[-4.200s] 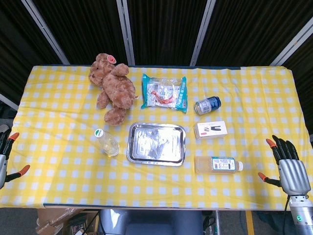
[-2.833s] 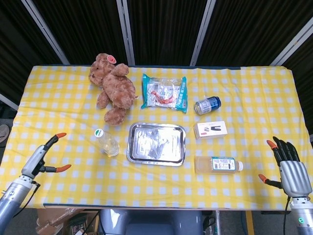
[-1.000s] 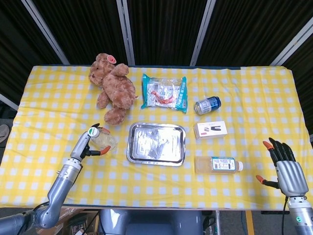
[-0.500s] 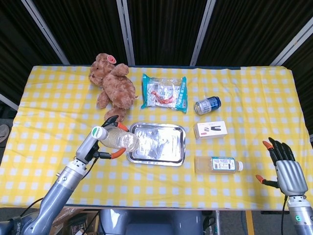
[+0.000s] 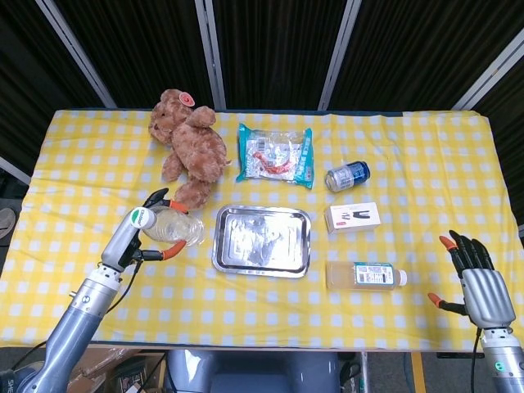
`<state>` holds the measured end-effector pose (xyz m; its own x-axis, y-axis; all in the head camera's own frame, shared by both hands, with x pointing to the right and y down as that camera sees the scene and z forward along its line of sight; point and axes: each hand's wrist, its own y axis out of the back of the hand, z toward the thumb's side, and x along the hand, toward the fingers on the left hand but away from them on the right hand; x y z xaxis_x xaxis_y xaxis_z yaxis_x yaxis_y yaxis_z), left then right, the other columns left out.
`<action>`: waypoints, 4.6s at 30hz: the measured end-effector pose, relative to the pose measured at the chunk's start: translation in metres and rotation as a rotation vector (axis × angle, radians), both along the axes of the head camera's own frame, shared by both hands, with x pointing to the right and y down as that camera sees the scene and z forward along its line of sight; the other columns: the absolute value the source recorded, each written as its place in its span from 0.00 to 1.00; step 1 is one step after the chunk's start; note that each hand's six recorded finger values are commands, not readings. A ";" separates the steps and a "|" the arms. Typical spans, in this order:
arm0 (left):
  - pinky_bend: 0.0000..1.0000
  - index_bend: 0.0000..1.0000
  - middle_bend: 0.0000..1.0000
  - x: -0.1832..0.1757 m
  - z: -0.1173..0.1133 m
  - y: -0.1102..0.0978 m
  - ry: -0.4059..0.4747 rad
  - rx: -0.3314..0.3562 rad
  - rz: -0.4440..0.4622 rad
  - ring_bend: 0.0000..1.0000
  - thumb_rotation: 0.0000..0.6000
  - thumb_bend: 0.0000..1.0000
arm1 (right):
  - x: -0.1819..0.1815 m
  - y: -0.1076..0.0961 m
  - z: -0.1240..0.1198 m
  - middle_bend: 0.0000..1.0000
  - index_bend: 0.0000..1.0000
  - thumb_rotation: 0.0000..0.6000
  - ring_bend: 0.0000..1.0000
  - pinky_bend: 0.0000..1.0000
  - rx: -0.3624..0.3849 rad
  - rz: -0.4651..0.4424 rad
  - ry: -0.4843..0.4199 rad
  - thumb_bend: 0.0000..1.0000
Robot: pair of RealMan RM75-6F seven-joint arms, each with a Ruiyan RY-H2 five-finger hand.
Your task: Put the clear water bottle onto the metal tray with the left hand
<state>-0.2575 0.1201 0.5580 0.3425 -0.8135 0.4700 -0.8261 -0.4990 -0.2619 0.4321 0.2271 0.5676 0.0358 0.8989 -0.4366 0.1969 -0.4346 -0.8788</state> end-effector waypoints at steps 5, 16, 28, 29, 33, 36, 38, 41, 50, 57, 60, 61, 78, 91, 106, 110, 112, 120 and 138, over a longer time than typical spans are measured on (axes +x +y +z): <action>0.03 0.49 0.51 -0.021 0.051 0.006 -0.082 -0.084 -0.004 0.04 1.00 0.41 | 0.000 0.000 0.001 0.00 0.10 1.00 0.00 0.00 -0.002 0.000 0.001 0.05; 0.03 0.50 0.51 -0.009 0.073 0.012 -0.070 -0.134 0.011 0.04 1.00 0.41 | -0.002 0.000 0.002 0.00 0.10 1.00 0.00 0.00 -0.005 -0.006 0.004 0.05; 0.03 0.50 0.51 0.043 -0.088 -0.016 0.112 0.172 0.096 0.04 1.00 0.40 | -0.005 0.001 0.001 0.00 0.10 1.00 0.00 0.00 -0.003 -0.011 -0.006 0.05; 0.03 0.50 0.51 0.043 -0.095 -0.017 0.110 0.201 0.100 0.04 1.00 0.40 | -0.005 0.001 0.001 0.00 0.10 1.00 0.00 0.00 -0.004 -0.012 -0.007 0.05; 0.03 0.50 0.51 0.035 -0.100 -0.018 0.086 0.233 0.092 0.04 1.00 0.40 | -0.005 0.002 0.000 0.00 0.10 1.00 0.00 0.00 -0.003 -0.013 -0.009 0.05; 0.03 0.51 0.51 0.023 -0.084 -0.014 0.045 0.161 0.058 0.04 1.00 0.40 | -0.004 0.002 -0.001 0.00 0.10 1.00 0.00 0.00 0.002 -0.010 -0.010 0.05; 0.03 0.51 0.51 0.014 -0.069 -0.011 0.016 0.106 0.036 0.04 1.00 0.40 | -0.004 0.002 0.000 0.00 0.10 1.00 0.00 0.00 -0.003 -0.008 -0.009 0.05; 0.03 0.51 0.51 0.000 -0.041 -0.008 -0.029 0.032 0.008 0.04 1.00 0.40 | -0.004 0.001 0.001 0.00 0.10 1.00 0.00 0.00 -0.007 -0.009 -0.004 0.05; 0.03 0.51 0.51 -0.031 0.042 0.002 -0.096 -0.127 -0.041 0.04 1.00 0.42 | -0.003 0.001 0.004 0.00 0.10 1.00 0.00 0.00 -0.013 -0.004 0.002 0.05; 0.03 0.52 0.51 -0.011 0.056 0.002 -0.052 -0.150 -0.034 0.04 1.00 0.42 | -0.004 0.001 0.004 0.00 0.10 1.00 0.00 0.00 -0.012 -0.010 0.000 0.05; 0.03 0.52 0.52 0.010 0.052 -0.001 -0.011 -0.139 -0.016 0.04 1.00 0.42 | -0.005 0.001 0.004 0.00 0.10 1.00 0.00 0.00 -0.013 -0.012 -0.001 0.05; 0.03 0.52 0.52 0.018 0.051 -0.002 -0.002 -0.133 -0.004 0.04 1.00 0.43 | -0.005 0.001 0.004 0.00 0.10 1.00 0.00 0.00 -0.012 -0.011 -0.001 0.05; 0.03 0.52 0.52 0.162 0.042 0.004 0.060 -0.186 0.106 0.04 1.00 0.43 | 0.000 -0.001 0.000 0.00 0.10 1.00 0.00 0.00 0.002 -0.001 -0.008 0.05; 0.03 0.54 0.54 0.022 0.013 -0.013 -0.183 -0.078 -0.043 0.04 1.00 0.44 | -0.005 0.003 -0.006 0.00 0.10 1.00 0.00 0.00 0.009 -0.013 -0.021 0.05; 0.03 0.54 0.53 -0.069 0.034 -0.002 -0.180 -0.146 -0.082 0.04 1.00 0.44 | -0.009 0.000 0.005 0.00 0.10 1.00 0.00 0.00 -0.015 -0.019 -0.008 0.05; 0.03 0.54 0.53 -0.028 0.049 0.002 -0.145 -0.162 -0.019 0.04 1.00 0.44 | -0.006 -0.001 0.004 0.00 0.10 1.00 0.00 0.00 -0.012 -0.013 -0.010 0.05; 0.03 0.54 0.53 -0.003 0.056 0.005 -0.131 -0.165 0.018 0.04 1.00 0.44 | -0.005 -0.001 0.003 0.00 0.10 1.00 0.00 0.00 -0.011 -0.011 -0.011 0.05; 0.03 0.54 0.53 0.084 0.064 0.009 -0.135 -0.112 0.106 0.04 1.00 0.45 | -0.003 0.000 0.003 0.00 0.10 1.00 0.00 0.00 -0.019 -0.004 -0.029 0.05; 0.03 0.54 0.53 0.164 0.126 0.005 -0.234 -0.090 0.071 0.04 1.00 0.46 | 0.006 -0.001 0.005 0.00 0.10 1.00 0.00 0.00 -0.025 0.021 -0.029 0.05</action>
